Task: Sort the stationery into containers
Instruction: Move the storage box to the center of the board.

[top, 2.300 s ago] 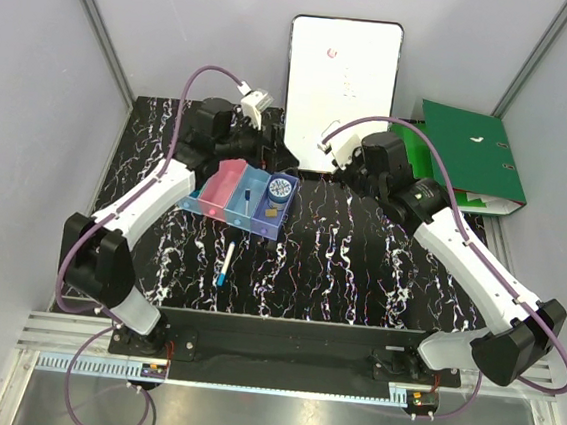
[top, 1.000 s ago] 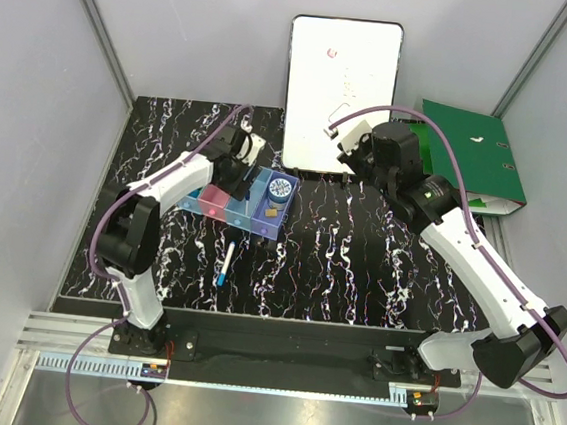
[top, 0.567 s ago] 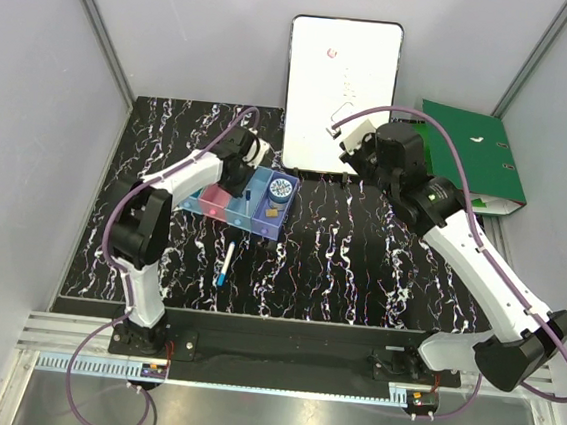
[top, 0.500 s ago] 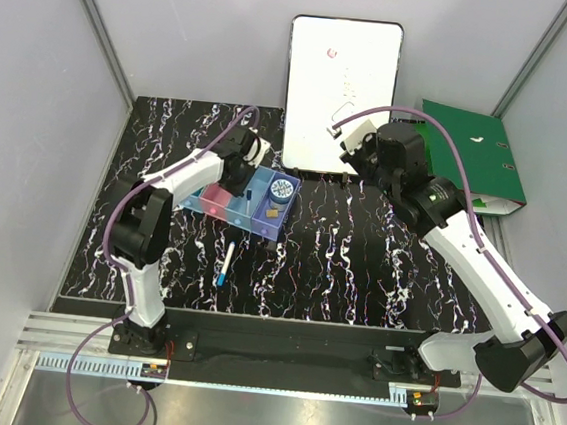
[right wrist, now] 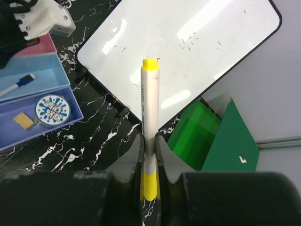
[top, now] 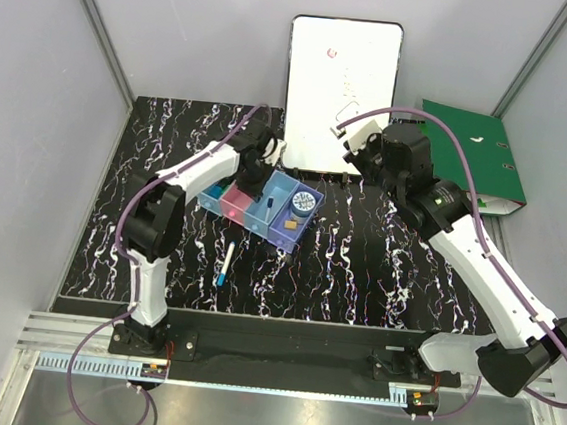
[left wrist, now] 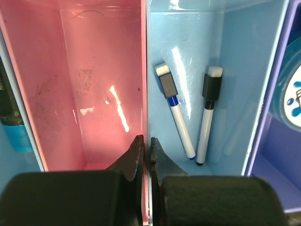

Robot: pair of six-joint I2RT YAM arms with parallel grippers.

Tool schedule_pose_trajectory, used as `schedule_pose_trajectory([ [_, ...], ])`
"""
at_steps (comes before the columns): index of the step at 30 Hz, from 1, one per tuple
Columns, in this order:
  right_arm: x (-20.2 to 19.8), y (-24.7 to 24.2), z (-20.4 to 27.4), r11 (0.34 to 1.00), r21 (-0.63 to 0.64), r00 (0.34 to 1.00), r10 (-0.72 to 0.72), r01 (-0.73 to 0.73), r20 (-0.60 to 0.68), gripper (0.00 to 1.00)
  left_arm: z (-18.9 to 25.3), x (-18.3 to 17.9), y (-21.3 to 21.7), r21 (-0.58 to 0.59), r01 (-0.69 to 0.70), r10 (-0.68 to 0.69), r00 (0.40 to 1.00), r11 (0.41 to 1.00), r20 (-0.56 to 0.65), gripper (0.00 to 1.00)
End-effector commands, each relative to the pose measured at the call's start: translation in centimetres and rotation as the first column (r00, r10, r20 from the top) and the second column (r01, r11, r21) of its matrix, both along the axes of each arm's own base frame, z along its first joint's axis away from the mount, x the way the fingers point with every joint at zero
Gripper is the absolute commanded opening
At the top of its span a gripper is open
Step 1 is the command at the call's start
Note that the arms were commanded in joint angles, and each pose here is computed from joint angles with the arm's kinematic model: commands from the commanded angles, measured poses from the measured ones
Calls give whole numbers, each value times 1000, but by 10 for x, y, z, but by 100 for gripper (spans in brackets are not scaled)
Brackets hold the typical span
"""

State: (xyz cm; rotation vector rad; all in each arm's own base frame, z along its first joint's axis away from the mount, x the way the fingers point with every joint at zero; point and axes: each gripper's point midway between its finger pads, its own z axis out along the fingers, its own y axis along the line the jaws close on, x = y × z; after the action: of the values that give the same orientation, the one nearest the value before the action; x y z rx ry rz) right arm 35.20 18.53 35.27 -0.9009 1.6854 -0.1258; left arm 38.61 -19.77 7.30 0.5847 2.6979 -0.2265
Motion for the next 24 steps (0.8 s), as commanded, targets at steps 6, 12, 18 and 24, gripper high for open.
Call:
schedule_pose_trajectory([
  [6, -9, 0, 22, 998, 70, 999, 2, -5, 49, 0, 26, -26, -69, -235, -33, -4, 988, 971, -153, 0],
  [12, -10, 0, 17, 997, 72, 999, 4, -7, 39, 0, 7, -31, -82, -145, -24, 3, 989, 989, -146, 0],
  [18, -13, -1, 13, 997, 73, 999, 11, -13, 33, 0, -23, -36, -79, 3, -65, 65, 985, 998, -158, 0],
  [24, -13, 1, 13, 996, 84, 1000, 10, -12, 26, 0, -28, -49, -94, -22, -134, 126, 966, 991, -228, 0],
])
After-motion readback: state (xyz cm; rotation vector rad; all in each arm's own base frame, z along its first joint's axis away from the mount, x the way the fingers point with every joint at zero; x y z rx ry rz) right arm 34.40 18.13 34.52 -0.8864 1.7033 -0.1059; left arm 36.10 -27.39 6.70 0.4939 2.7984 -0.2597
